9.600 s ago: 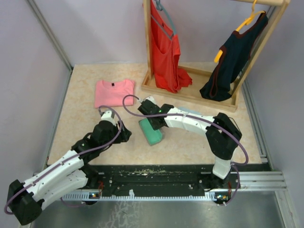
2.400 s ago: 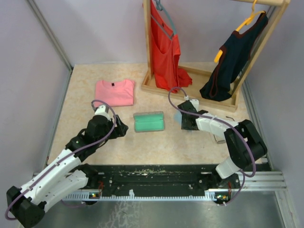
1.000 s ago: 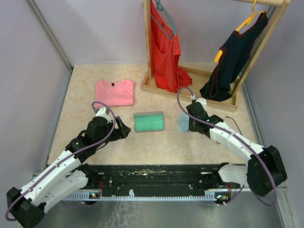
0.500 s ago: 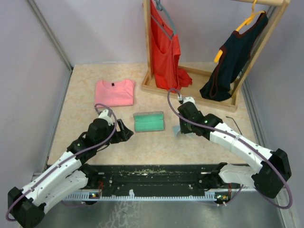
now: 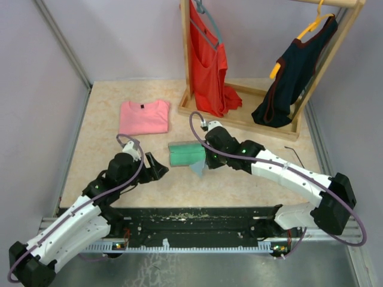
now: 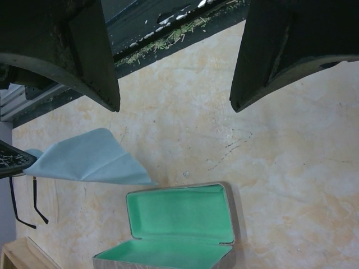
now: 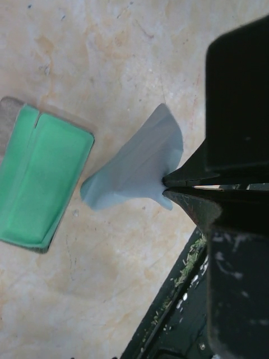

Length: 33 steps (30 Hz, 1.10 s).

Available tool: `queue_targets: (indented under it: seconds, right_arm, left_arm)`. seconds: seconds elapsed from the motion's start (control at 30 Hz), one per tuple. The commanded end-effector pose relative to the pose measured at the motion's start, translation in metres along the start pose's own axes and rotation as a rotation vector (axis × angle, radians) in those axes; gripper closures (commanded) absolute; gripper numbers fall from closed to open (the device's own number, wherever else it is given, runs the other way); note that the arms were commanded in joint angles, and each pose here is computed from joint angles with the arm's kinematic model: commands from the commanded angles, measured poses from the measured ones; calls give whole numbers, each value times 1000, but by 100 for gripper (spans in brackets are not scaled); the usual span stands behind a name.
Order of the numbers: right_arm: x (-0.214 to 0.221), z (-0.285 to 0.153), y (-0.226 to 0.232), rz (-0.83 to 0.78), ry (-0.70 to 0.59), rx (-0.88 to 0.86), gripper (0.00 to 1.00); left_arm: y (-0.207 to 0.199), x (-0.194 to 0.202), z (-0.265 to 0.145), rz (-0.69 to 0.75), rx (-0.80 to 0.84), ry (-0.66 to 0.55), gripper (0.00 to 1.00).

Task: Organize the sunglasses
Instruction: Pick up the glasses cleaning cloth from the center of the board, then place the glasses cleaning cloth at the center of the board.

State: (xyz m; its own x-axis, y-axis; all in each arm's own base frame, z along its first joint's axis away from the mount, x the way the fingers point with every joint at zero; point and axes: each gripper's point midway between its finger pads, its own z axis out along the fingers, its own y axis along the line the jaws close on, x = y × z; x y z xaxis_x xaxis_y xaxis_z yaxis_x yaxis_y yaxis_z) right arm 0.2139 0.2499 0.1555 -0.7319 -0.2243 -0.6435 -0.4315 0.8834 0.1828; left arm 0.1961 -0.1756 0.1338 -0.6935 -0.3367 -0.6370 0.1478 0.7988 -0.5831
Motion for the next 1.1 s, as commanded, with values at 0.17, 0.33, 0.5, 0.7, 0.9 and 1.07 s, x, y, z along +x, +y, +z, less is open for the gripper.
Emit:
queue_targets:
  seconds: [0.17,0.33,0.5,0.7,0.9,1.07]
  right_arm:
    - [-53,8,62,-19,-98,-178,100]
    - [-53,12,79,-63,-95,-231,100]
    - [0,30,79,-129,12,-266,100]
    - [74,53,66,-159,155,-237,100]
    - [93,47,60,-160,163,-191,78]
    - [86,35,55,-117,103,-182,61]
  left_arm:
    - [2,-7,-9,-38,1,-56,16]
    - [7,-10,-14,-31,-33,-67,16]
    - [14,-8,-15,-36,-52,-73,15]
    - [21,2,-12,-40,-66,-50,15]
    - [23,2,-10,-33,-74,-49,16]
    - [26,8,-2,-22,-83,-23,16]
